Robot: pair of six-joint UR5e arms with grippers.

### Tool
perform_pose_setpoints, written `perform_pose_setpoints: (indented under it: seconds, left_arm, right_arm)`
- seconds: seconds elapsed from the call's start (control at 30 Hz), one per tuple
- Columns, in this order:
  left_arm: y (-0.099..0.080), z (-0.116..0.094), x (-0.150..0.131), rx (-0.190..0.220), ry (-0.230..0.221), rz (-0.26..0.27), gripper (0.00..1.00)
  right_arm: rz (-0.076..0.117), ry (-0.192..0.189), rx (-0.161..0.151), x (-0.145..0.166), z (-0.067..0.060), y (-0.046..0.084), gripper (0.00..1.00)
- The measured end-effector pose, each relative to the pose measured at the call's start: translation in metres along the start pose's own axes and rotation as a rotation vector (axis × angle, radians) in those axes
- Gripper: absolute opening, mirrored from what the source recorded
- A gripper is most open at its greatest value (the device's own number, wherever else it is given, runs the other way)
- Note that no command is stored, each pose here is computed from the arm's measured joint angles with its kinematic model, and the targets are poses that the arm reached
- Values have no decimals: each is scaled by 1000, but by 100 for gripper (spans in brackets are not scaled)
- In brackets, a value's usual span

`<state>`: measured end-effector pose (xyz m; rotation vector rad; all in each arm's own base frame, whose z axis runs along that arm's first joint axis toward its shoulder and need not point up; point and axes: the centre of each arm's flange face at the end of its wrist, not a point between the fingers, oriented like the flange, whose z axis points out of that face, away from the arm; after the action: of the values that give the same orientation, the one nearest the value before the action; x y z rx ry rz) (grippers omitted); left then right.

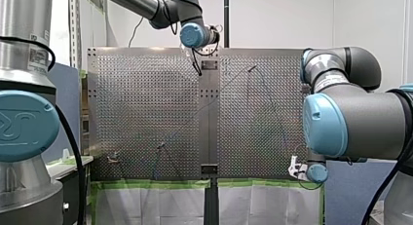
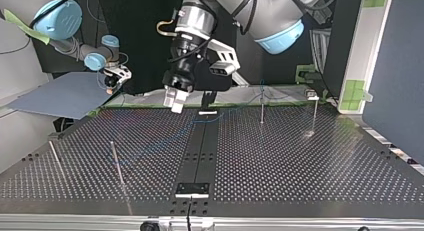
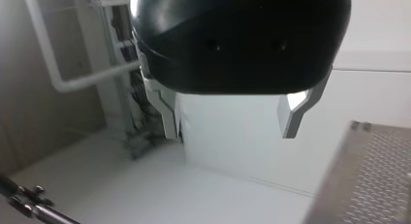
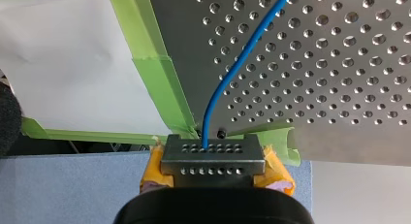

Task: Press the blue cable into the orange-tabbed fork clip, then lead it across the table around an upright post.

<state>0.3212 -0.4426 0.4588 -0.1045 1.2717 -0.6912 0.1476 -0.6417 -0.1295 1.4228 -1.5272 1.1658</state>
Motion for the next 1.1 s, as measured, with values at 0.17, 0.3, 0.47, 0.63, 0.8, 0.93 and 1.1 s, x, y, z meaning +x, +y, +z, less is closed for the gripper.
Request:
perform_pose_setpoints:
  seconds: [0.17,0.3,0.47,0.63,0.8,0.93,1.1]
  left_arm:
    - [17,-13,25,-32,48,9,100]
    - [27,-25,39,-47,81,16,100]
    - [44,-41,56,-68,125,20,100]
    - [57,-56,70,-87,162,31,100]
    - [70,-71,82,-104,198,41,100]
    - [81,-83,91,-129,218,45,100]
    - [98,-101,102,-164,242,56,100]
  right_arm:
    - [0,0,0,0,0,0,0]
    - [-1,0,0,0,0,0,0]
    - [-2,0,2,0,0,-1,0]
    - [-2,0,5,0,0,-1,0]
    - [-2,-1,5,0,0,-1,0]
    - [-2,-1,5,0,0,-1,0]
    - [-1,-2,11,0,0,-1,0]
